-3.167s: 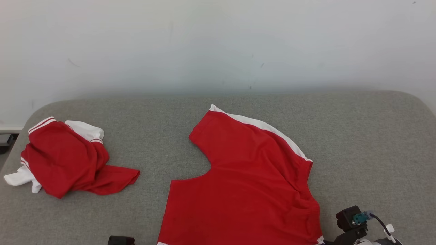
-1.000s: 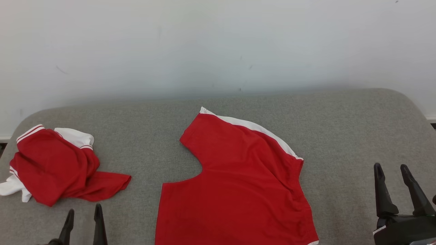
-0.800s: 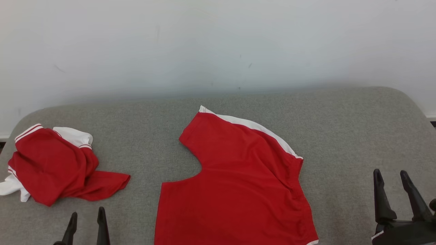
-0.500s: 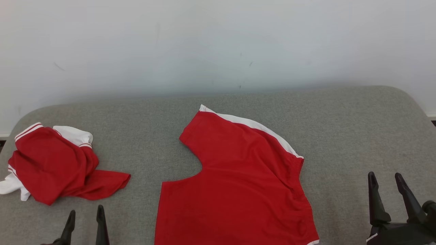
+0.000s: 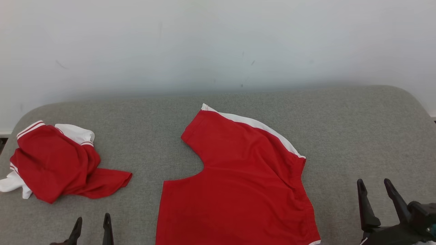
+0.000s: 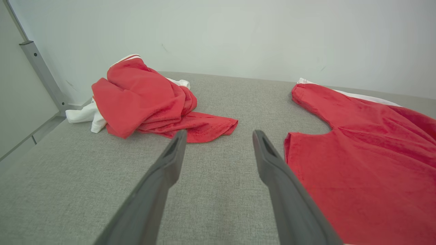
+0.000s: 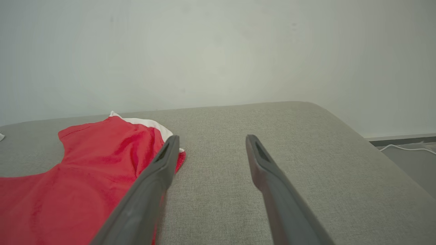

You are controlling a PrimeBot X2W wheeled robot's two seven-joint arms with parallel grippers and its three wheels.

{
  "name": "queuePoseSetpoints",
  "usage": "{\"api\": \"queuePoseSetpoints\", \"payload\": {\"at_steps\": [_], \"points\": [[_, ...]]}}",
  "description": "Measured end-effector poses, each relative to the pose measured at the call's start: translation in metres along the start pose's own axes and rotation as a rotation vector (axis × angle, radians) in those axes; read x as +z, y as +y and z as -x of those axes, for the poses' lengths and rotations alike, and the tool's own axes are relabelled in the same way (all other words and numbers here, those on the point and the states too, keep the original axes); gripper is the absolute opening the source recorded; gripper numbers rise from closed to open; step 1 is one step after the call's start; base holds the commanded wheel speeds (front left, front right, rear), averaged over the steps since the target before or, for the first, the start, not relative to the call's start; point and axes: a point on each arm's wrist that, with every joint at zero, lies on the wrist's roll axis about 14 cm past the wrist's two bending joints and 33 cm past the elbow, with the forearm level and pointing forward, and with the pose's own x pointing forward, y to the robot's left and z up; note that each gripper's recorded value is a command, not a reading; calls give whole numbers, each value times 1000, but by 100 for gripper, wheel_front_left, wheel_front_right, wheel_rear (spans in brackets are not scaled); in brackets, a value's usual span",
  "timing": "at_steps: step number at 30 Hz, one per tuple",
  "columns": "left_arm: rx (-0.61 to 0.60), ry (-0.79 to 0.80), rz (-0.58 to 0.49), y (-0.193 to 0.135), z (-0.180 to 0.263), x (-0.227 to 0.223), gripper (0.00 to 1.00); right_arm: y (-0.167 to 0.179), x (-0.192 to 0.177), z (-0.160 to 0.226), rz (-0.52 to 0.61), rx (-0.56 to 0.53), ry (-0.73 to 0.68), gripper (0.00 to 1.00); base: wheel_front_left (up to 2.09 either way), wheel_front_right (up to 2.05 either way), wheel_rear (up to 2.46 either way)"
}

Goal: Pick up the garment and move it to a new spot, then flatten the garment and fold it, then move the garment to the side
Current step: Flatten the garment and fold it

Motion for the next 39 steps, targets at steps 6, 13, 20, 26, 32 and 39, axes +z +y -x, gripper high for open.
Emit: {"api": "queuePoseSetpoints", "payload": {"at_steps": [6,13,20,26,32,39], "points": [[-2,2,-15,-2,1,4,100,1,0,0,8,2,15,100,0,0,0],[1,4,-15,-2,1,7,100,6,0,1,10,8,24,100,0,0,0],[2,3,-14,-2,1,11,100,6,2,1,24,6,28,100,0,0,0],[2,9,-11,-2,2,11,100,8,5,2,30,10,28,100,0,0,0],[0,25,-17,-3,4,8,100,1,2,2,41,-6,47,100,0,0,0],[-1,35,-20,-3,4,8,100,-1,0,2,43,-10,58,100,0,0,0]]}}
